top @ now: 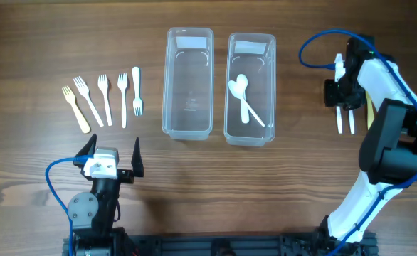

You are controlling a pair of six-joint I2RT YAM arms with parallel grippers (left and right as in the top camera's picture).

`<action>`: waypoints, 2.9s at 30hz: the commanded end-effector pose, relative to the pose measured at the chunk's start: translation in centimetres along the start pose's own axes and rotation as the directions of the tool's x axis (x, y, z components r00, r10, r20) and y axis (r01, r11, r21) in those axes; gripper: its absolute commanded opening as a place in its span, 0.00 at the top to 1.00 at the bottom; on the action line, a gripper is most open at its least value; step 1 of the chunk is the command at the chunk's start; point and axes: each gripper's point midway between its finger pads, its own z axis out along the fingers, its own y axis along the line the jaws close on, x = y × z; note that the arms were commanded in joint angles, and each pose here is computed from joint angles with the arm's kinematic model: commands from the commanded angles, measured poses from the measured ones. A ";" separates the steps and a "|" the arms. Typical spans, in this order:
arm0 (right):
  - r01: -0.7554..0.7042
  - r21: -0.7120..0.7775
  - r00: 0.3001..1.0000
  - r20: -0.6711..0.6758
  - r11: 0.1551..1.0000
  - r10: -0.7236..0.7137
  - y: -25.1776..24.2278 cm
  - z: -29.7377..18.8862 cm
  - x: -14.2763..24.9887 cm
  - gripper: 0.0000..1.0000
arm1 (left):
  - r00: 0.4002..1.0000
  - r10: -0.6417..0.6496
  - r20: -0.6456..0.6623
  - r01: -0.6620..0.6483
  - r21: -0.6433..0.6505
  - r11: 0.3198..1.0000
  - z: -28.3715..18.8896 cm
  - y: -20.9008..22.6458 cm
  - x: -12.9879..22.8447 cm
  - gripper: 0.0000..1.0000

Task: Pack container
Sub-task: 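Move the right gripper to the remaining spoons and grasp a white spoon, then carry the white spoon into the right container and release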

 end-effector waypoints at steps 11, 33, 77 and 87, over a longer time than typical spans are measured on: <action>-0.084 -0.008 0.996 -0.033 0.996 0.084 -0.9 2.2 1.4 0.64 | 1.000 0.023 0.002 -0.023 0.001 1.000 0.0 -0.1 0.2 0.00; -0.084 -0.071 0.996 -0.017 0.994 0.083 0.2 2.0 0.8 0.96 | 1.000 0.023 0.002 -0.023 0.001 1.000 0.0 -0.1 0.2 0.00; 0.443 -0.222 0.846 0.423 0.869 -0.323 24.8 -16.6 -2.9 0.50 | 1.000 0.023 0.002 -0.023 0.001 1.000 0.0 -0.1 0.2 0.00; 0.289 -0.052 0.863 0.447 0.956 -0.236 18.2 -19.3 -4.7 0.49 | 1.000 0.023 0.002 -0.023 0.001 1.000 0.0 -0.1 0.2 0.00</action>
